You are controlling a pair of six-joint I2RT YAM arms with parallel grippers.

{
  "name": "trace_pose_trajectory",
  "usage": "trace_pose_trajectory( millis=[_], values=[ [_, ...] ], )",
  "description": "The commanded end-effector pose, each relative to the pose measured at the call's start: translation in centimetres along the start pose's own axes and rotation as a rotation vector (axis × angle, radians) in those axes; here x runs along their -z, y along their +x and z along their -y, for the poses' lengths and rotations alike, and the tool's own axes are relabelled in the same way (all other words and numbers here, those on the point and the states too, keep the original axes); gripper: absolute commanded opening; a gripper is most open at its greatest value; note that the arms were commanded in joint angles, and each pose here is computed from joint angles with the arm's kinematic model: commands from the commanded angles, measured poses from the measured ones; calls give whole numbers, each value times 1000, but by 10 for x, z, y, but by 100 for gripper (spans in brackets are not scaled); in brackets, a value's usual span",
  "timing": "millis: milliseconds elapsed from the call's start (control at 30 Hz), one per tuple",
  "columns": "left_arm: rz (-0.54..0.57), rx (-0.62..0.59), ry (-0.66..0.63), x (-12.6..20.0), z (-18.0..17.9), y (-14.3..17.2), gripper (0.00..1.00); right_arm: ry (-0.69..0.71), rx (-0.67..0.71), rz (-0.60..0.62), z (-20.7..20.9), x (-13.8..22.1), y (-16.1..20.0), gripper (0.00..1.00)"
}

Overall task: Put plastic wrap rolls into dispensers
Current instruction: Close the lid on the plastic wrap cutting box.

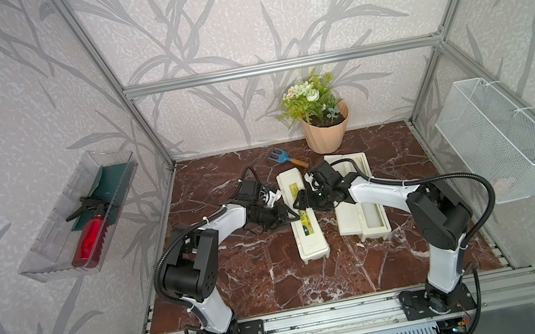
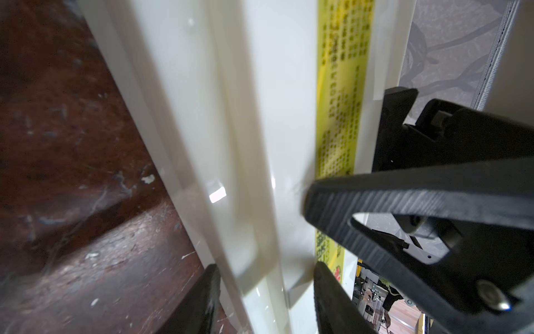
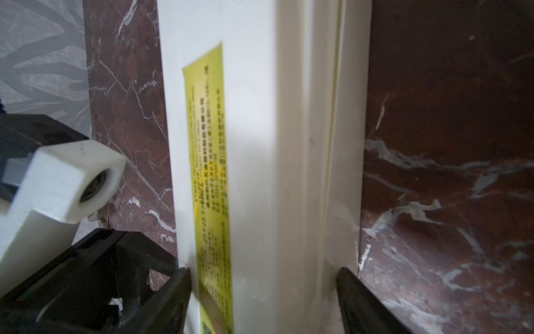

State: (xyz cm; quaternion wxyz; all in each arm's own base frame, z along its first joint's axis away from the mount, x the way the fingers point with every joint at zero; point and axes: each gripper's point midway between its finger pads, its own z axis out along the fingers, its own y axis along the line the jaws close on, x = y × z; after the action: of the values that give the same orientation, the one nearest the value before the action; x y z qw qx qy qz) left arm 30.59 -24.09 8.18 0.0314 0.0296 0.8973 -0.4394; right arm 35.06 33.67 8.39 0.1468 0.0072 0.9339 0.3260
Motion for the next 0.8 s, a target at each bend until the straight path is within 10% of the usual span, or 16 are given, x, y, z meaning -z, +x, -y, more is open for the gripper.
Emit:
trace_pose_trajectory(
  millis=[0, 767],
  values=[
    [-4, -33, -47, -13, -6, -3, 51, -163, -20, -88, -45, -27, 41, 79],
    [13, -99, -22, -5, 15, -46, 51, -356, 155, -134, -51, 29, 130, 81]
  ],
)
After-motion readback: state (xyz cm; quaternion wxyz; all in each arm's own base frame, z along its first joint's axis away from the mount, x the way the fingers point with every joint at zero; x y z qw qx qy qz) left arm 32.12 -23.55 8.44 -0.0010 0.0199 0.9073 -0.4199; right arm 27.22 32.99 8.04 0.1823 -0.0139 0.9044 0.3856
